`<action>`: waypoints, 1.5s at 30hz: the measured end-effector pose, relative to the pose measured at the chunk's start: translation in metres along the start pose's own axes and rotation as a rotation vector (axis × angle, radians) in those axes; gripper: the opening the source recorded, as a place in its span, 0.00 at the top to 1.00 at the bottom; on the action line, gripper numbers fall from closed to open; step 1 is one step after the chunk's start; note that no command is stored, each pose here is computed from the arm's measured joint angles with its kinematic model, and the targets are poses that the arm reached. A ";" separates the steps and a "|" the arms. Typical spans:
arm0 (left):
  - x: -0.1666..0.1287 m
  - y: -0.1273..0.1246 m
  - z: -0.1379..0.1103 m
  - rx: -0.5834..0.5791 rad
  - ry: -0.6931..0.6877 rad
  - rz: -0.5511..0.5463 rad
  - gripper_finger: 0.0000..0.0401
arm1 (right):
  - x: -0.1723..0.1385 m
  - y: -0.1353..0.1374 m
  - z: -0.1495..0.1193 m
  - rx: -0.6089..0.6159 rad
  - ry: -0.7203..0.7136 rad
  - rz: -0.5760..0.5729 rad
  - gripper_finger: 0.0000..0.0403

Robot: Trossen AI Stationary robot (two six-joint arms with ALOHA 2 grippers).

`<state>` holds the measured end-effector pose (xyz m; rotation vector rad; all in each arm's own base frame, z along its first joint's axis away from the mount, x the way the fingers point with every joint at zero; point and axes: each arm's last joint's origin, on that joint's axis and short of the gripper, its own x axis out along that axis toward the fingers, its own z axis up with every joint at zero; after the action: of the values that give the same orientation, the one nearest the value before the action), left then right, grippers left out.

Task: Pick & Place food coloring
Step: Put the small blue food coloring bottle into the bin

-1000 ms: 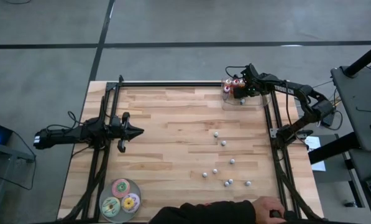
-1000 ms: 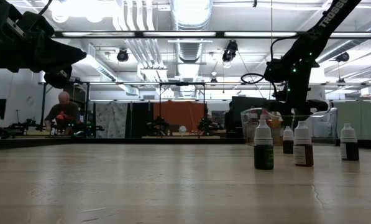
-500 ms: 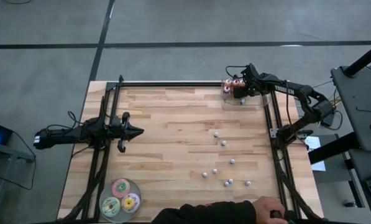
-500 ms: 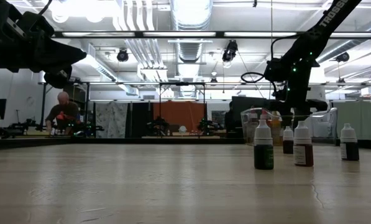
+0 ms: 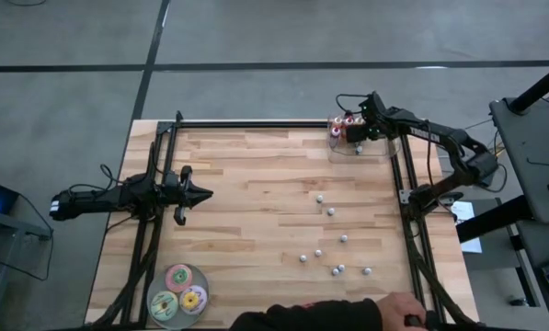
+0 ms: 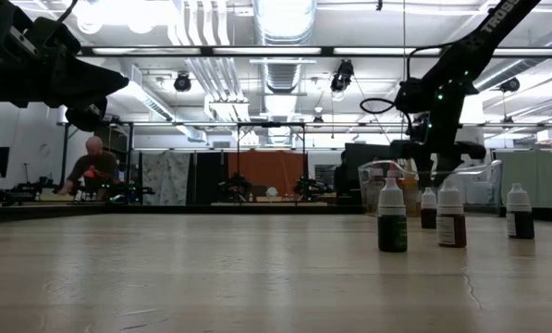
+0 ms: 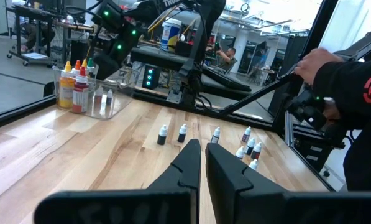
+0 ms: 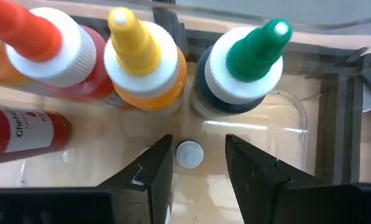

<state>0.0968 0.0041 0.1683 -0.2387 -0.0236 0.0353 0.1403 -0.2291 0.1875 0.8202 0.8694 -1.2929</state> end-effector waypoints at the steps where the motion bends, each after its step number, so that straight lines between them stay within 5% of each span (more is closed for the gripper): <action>1: 0.000 0.000 0.000 0.000 0.000 0.000 1.00 | -0.001 0.000 0.000 0.001 -0.004 0.002 0.66; 19: 0.000 0.000 0.000 0.000 0.000 0.000 1.00 | -0.060 0.020 -0.010 -0.140 -0.143 0.230 0.65; 32: 0.000 0.000 0.000 0.000 0.000 0.000 1.00 | -0.097 0.035 -0.030 -0.366 -0.120 0.573 0.65; 45: 0.000 0.000 0.000 0.000 0.000 0.000 1.00 | -0.108 0.058 -0.058 -0.663 -0.075 0.683 0.65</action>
<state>0.0968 0.0041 0.1684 -0.2385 -0.0239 0.0353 0.1862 -0.1234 0.2590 0.4595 0.7872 -0.3860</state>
